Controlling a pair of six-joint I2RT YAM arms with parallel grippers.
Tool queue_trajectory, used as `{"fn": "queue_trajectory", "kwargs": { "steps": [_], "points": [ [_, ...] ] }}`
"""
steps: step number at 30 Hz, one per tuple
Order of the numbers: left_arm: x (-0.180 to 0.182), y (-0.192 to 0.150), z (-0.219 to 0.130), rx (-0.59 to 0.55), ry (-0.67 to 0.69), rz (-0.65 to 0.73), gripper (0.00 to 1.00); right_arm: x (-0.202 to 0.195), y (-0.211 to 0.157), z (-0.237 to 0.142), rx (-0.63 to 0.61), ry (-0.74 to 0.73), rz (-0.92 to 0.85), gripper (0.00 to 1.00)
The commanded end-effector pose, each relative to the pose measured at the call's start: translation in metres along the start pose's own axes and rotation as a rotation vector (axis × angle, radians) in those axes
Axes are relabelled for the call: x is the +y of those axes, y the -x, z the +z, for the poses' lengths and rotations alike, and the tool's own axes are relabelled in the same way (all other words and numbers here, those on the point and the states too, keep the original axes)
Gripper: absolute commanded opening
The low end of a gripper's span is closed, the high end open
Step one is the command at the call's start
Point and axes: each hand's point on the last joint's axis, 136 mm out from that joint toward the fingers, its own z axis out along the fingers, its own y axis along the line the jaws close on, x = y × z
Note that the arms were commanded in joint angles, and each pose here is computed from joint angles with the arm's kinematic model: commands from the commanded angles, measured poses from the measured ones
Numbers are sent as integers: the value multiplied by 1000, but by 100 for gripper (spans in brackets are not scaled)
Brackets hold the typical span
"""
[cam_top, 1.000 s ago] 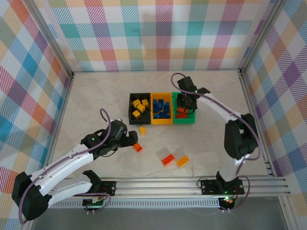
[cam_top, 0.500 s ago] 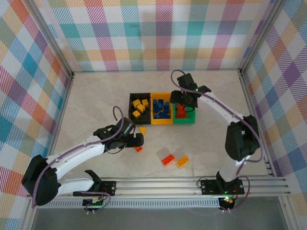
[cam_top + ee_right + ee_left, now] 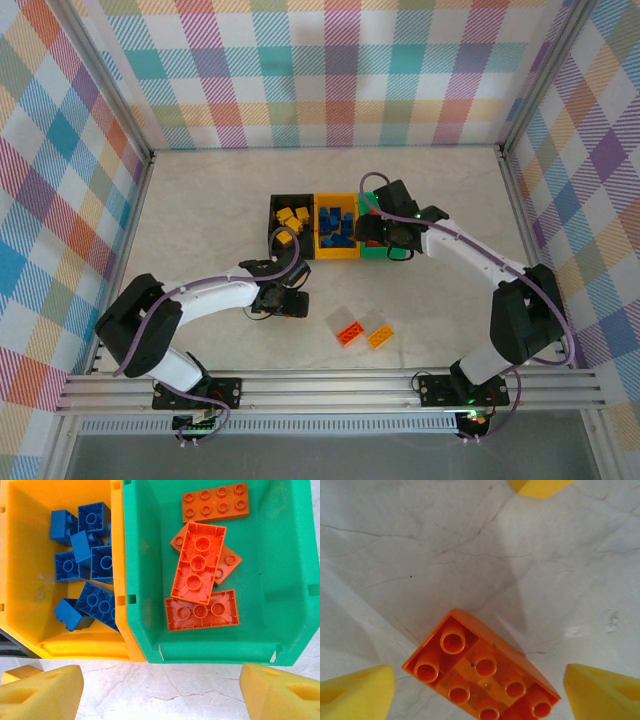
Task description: Sort the legos into containers by color
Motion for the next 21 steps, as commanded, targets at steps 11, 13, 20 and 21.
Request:
{"fn": "queue_trajectory", "kwargs": {
  "steps": [11,13,20,21],
  "points": [
    [6,-4,13,8,48,37,54,-1,-2,-9,-27,30,23,82],
    [6,-3,14,4,50,43,48,-2,-4,-9,-22,33,26,82],
    [21,5,12,-45,138,52,71,-2,-8,-10,-18,41,23,82],
    [22,9,11,-61,145,54,71,-2,-8,-10,-16,40,22,82]
  ]
}}
